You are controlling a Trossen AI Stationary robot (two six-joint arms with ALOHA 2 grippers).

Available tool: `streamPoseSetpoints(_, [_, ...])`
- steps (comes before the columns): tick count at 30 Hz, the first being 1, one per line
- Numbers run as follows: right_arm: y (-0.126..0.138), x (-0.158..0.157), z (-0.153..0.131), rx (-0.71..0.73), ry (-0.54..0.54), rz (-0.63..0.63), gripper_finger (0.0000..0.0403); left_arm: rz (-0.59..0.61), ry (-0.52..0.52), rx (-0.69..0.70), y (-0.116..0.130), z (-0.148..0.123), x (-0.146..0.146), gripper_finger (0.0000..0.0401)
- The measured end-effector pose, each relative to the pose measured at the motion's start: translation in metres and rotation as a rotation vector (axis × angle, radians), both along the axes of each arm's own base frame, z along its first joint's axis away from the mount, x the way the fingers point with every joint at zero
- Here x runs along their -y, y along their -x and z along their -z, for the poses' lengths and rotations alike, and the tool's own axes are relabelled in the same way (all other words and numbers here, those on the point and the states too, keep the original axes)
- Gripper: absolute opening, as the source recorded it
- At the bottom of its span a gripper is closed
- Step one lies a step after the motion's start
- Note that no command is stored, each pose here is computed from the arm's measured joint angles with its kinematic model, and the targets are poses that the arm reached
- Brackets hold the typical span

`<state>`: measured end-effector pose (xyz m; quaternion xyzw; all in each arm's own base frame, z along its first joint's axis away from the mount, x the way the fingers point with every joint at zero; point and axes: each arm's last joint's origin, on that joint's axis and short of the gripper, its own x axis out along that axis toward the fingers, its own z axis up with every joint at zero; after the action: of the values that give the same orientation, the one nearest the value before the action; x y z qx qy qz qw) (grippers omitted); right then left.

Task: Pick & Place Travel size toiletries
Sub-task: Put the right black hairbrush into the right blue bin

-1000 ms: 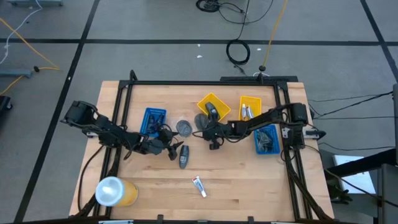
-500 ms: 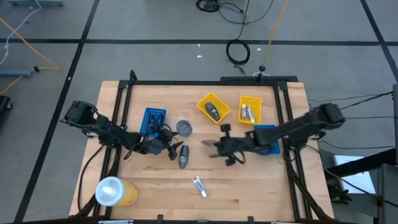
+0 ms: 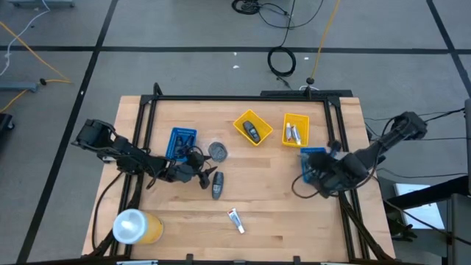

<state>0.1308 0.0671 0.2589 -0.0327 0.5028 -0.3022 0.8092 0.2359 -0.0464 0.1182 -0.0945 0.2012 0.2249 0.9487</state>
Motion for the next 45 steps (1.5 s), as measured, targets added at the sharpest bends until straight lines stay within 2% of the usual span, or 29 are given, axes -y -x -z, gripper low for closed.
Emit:
streamPoseSetpoints(4, [0.008,0.0,0.021,-0.037,-0.044,0.079,0.0,-0.009,0.001,0.0,0.0,0.0,-0.002,0.0243])
streamPoseSetpoints(8, [0.016,0.004,0.043,-0.135,-0.081,0.161,0.0,-0.016,0.002,0.001,-0.001,0.0,-0.003,0.0244])
streamPoseSetpoints(13, [0.025,0.008,0.045,-0.168,-0.086,0.303,0.0,-0.018,0.002,0.001,-0.001,0.0,-0.004,0.0244])
streamPoseSetpoints(18, [0.023,0.002,0.045,-0.181,-0.238,0.403,0.0,-0.018,0.002,0.001,-0.001,0.0,-0.004,0.0244])
streamPoseSetpoints(29, [0.003,0.004,0.047,-0.032,-0.301,0.385,0.0003,-0.019,0.006,0.002,-0.001,0.0,-0.004,0.0244])
streamPoseSetpoints(33, [0.0,0.009,0.047,-0.073,-0.327,0.376,0.003,-0.019,0.006,0.003,-0.001,0.0,-0.004,0.0244])
streamPoseSetpoints(38, [0.005,0.016,0.044,-0.138,-0.301,0.321,0.0101,-0.018,0.006,0.002,-0.001,0.0,-0.004,0.0244])
streamPoseSetpoints(42, [0.01,0.021,0.039,-0.082,-0.258,0.308,0.0143,-0.018,0.006,0.002,-0.001,0.0,-0.004,0.0244])
streamPoseSetpoints(45, [0.01,0.025,0.036,-0.022,-0.24,0.347,0.0143,-0.018,0.007,0.002,-0.001,0.0,-0.004,0.0244])
